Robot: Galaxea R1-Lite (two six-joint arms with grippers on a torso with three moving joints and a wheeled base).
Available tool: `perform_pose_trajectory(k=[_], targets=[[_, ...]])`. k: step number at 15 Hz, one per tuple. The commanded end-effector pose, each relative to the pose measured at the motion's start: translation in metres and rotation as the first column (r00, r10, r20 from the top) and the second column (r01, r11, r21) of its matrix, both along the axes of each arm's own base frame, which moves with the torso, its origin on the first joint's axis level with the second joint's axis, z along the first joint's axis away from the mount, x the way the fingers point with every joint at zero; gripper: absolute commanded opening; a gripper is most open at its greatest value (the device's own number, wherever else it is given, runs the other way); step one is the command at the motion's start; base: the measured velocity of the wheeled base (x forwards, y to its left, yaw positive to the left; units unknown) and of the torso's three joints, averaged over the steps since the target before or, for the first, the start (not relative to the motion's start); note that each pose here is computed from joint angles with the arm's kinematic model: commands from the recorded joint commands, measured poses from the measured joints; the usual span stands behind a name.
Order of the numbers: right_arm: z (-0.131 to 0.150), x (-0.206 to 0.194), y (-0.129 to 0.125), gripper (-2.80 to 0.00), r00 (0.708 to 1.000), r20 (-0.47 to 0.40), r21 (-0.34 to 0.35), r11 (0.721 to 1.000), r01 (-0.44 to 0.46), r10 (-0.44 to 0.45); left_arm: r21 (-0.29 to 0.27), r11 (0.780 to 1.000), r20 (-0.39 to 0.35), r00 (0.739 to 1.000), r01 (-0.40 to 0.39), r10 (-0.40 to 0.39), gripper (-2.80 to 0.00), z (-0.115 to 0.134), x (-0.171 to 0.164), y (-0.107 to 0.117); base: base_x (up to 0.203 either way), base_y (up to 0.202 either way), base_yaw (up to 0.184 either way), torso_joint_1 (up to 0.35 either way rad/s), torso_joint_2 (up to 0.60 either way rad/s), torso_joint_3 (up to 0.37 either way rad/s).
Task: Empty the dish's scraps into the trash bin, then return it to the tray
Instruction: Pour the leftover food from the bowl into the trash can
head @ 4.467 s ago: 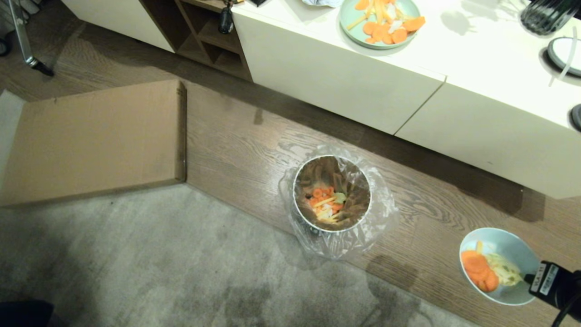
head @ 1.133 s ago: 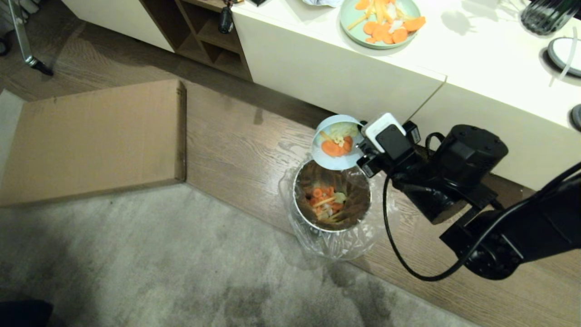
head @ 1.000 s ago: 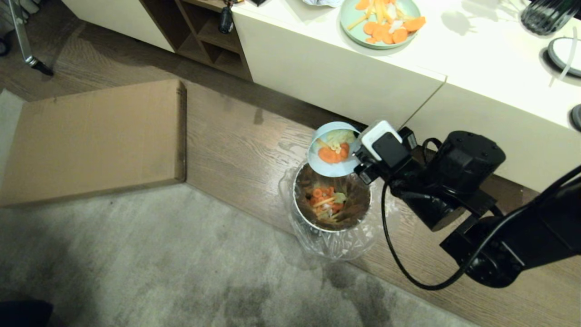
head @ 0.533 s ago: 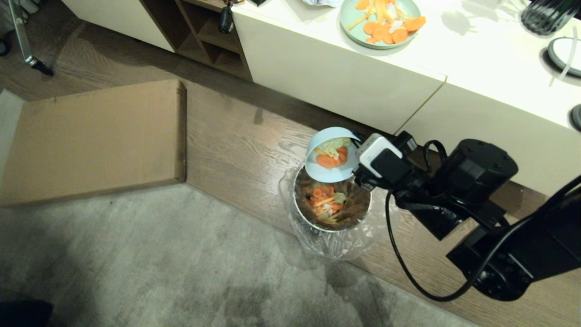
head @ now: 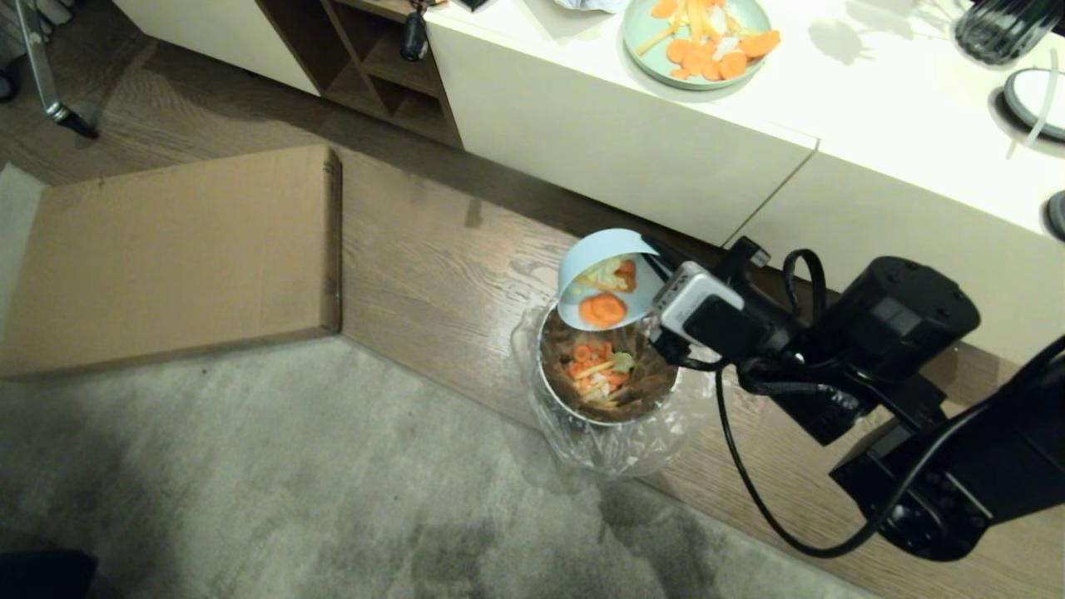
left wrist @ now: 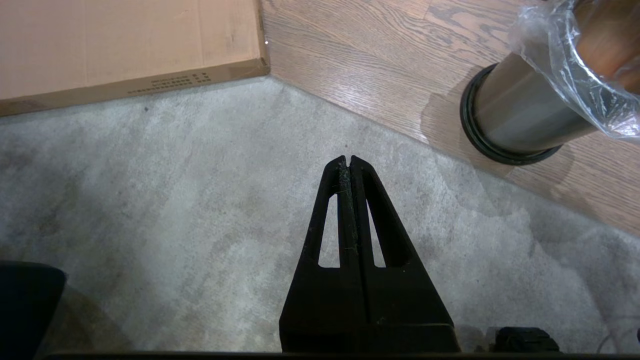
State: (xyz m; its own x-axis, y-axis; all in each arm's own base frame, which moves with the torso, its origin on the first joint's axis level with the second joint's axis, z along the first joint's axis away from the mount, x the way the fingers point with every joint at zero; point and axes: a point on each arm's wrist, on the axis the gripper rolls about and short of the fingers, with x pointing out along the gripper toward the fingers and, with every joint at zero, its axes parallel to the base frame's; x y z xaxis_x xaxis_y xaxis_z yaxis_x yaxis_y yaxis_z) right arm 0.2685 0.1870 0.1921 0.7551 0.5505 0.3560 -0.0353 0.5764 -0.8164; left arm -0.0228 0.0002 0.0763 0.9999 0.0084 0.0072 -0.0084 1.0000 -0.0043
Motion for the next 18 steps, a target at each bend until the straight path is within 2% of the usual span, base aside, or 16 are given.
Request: perform_pose_trajectory(k=[1,3,11,13,15,18], targets=[[0.0039,-0.0071,-0.0031,-2.80,0.998,0.057,-0.042,0.998,-0.037,0.039,0.000,1.000,0.001,1.000,-0.001,0.001,-2.80,0.0000,0.0000,0.0000,0.000,0.000,0.000,0.000,0.00,0.000],[-0.0002,-0.0113,-0.0055,-2.80,0.996,0.069,-0.090,0.995,-0.042,0.048,0.000,1.000,0.000,1.000,0.000,0.000,-2.80,0.0000,0.0000,0.0000,0.000,0.000,0.000,0.000,0.00,0.000],[-0.0020,-0.0133,-0.0056,-2.80,0.994,0.100,-0.142,0.990,-0.022,0.036,0.000,1.000,0.000,1.000,-0.001,0.001,-2.80,0.0000,0.0000,0.0000,0.000,0.000,0.000,0.000,0.00,0.000],[-0.0030,-0.0118,-0.0051,-2.80,0.996,0.082,-0.124,0.992,-0.032,0.042,0.000,1.000,0.001,1.000,-0.001,0.001,-2.80,0.0000,0.0000,0.0000,0.000,0.000,0.000,0.000,0.00,0.000],[-0.0010,-0.0070,-0.0019,-2.80,0.997,0.055,-0.066,0.996,-0.056,0.060,0.000,1.000,0.000,1.000,-0.001,0.001,-2.80,0.0000,0.0000,0.0000,0.000,0.000,0.000,0.000,0.00,0.000],[0.0028,-0.0053,-0.0007,-2.80,0.996,0.040,-0.018,0.997,-0.076,0.077,0.000,1.000,0.001,1.000,-0.001,0.001,-2.80,0.0000,0.0000,0.0000,0.000,0.000,0.000,0.000,0.00,0.000]])
